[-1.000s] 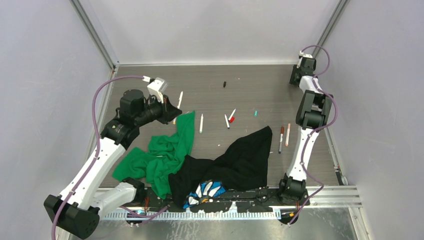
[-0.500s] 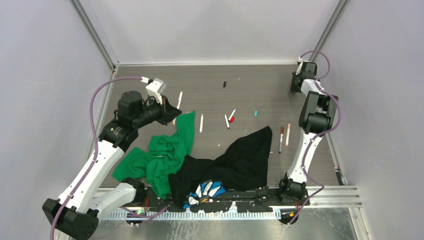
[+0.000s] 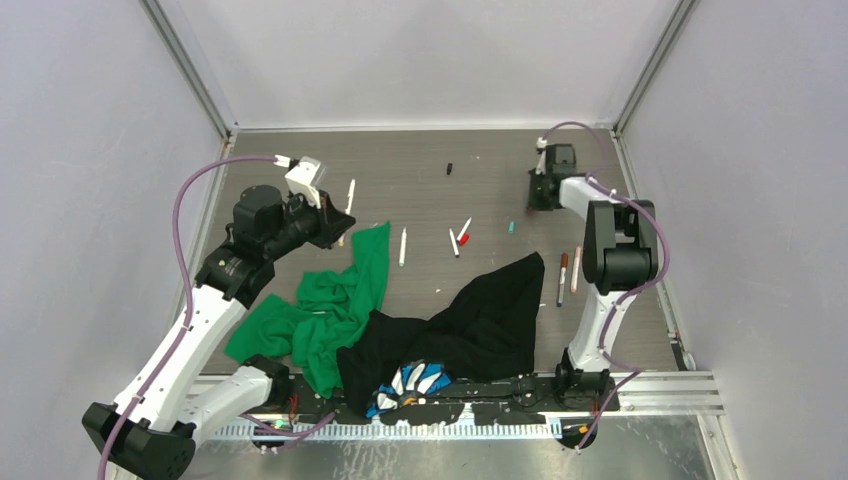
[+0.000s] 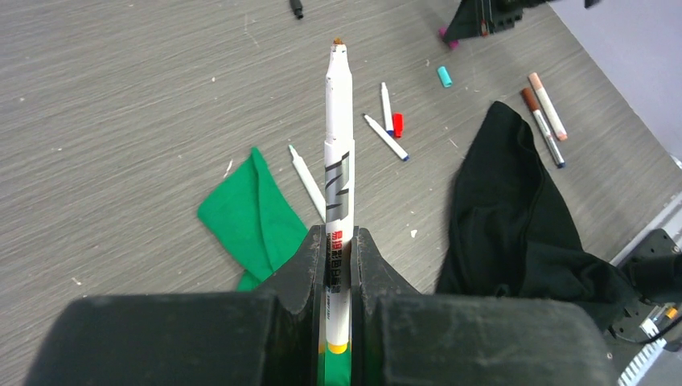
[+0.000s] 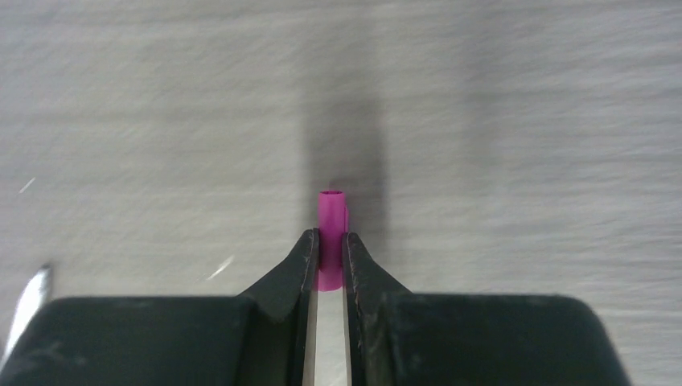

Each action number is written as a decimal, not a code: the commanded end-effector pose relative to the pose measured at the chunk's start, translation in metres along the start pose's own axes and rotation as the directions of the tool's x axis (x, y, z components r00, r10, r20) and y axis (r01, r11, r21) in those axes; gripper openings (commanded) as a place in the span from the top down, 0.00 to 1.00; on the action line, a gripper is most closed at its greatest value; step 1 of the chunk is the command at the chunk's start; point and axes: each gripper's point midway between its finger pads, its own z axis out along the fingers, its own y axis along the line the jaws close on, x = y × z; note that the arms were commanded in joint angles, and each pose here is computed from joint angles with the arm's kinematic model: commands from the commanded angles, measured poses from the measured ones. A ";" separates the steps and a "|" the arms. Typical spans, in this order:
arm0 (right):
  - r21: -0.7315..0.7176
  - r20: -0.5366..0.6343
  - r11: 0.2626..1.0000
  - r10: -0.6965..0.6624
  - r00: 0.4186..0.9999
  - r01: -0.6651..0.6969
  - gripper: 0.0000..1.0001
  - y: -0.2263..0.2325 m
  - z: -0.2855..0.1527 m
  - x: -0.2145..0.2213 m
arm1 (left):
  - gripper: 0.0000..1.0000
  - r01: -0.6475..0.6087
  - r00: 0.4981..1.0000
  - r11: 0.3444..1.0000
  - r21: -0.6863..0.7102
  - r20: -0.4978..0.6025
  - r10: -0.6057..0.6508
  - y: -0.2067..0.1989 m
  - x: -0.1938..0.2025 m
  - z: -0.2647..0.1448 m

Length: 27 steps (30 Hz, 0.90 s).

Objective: Insert the pens into the pen caps
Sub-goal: Move the pen cap to the center of the board.

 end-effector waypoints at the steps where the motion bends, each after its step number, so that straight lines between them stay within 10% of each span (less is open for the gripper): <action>1: -0.134 -0.022 0.991 -0.032 0.999 0.029 0.99 0.076 -0.043 0.018 | 1.00 -0.027 0.999 0.997 -0.069 0.042 0.030 0.011 -0.011 -0.003; 22: -0.204 -0.086 0.960 -0.214 0.973 0.193 0.99 0.154 -0.087 0.103 | 1.00 -0.015 0.998 1.000 -0.016 0.060 0.016 -0.002 -0.019 -0.009; 27: -0.141 -0.103 0.951 -0.289 0.952 0.274 0.82 0.150 -0.077 0.104 | 1.00 -0.023 0.997 1.000 -0.011 0.071 0.024 -0.003 -0.018 -0.009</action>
